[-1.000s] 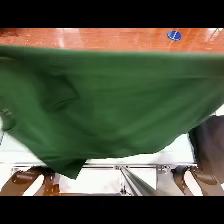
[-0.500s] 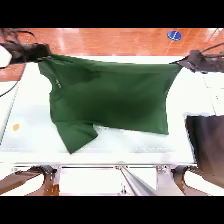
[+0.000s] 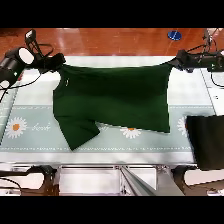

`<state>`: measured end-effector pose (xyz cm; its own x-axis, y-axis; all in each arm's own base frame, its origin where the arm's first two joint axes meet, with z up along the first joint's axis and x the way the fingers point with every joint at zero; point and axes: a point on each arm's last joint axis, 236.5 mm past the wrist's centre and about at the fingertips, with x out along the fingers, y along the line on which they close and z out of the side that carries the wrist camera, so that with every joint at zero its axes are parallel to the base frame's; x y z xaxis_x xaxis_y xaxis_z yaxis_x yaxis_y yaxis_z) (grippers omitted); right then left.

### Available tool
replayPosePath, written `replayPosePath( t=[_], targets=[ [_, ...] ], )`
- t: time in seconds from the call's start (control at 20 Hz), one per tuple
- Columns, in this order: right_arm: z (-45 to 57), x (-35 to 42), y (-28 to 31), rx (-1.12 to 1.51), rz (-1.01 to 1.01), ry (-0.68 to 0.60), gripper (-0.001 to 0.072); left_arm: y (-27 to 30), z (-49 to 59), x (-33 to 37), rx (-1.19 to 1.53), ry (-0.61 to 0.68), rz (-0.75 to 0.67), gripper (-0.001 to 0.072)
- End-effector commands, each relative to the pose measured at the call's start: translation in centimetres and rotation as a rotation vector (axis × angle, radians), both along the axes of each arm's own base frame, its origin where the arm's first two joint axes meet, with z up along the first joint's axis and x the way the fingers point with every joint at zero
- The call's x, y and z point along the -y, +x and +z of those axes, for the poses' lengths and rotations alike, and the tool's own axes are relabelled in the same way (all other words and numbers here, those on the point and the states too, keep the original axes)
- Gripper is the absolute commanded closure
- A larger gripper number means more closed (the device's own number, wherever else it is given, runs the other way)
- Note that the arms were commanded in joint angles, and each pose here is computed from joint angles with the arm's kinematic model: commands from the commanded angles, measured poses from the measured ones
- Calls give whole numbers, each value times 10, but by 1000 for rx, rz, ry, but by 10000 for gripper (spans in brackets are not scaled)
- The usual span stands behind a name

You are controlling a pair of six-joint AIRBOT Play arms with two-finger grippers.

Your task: Fold the shirts.

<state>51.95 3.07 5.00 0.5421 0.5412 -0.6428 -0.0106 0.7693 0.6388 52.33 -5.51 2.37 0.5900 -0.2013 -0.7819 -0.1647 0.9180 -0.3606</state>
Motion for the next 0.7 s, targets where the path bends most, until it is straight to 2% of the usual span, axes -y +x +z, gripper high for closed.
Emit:
replayPosePath(
  t=[0.0,0.1,0.25,0.3,0.35,0.4,0.6,0.65],
  targets=[
    [-35,2,-34,-137,121,-100,693,-42,-38,-2,-206,30,-139,682],
    [-62,-2,-56,-222,164,-139,693,-63,-69,1,-306,33,-182,682],
    [-97,-16,-69,-271,155,-134,692,-77,-106,12,-402,3,-197,681],
    [-102,-19,-69,-271,144,-135,659,-79,-110,16,-417,-16,-197,665],
    [-104,-21,-69,-280,131,-131,436,-81,-112,21,-429,-38,-198,489],
    [-102,-23,-69,-289,120,-119,292,-84,-109,23,-441,-50,-203,190],
    [-63,9,-93,-364,147,-86,292,-100,-78,-24,-521,-3,-237,202],
    [-50,30,-102,-360,121,-110,292,-111,-71,-44,-547,-25,-200,202]
  ],
)
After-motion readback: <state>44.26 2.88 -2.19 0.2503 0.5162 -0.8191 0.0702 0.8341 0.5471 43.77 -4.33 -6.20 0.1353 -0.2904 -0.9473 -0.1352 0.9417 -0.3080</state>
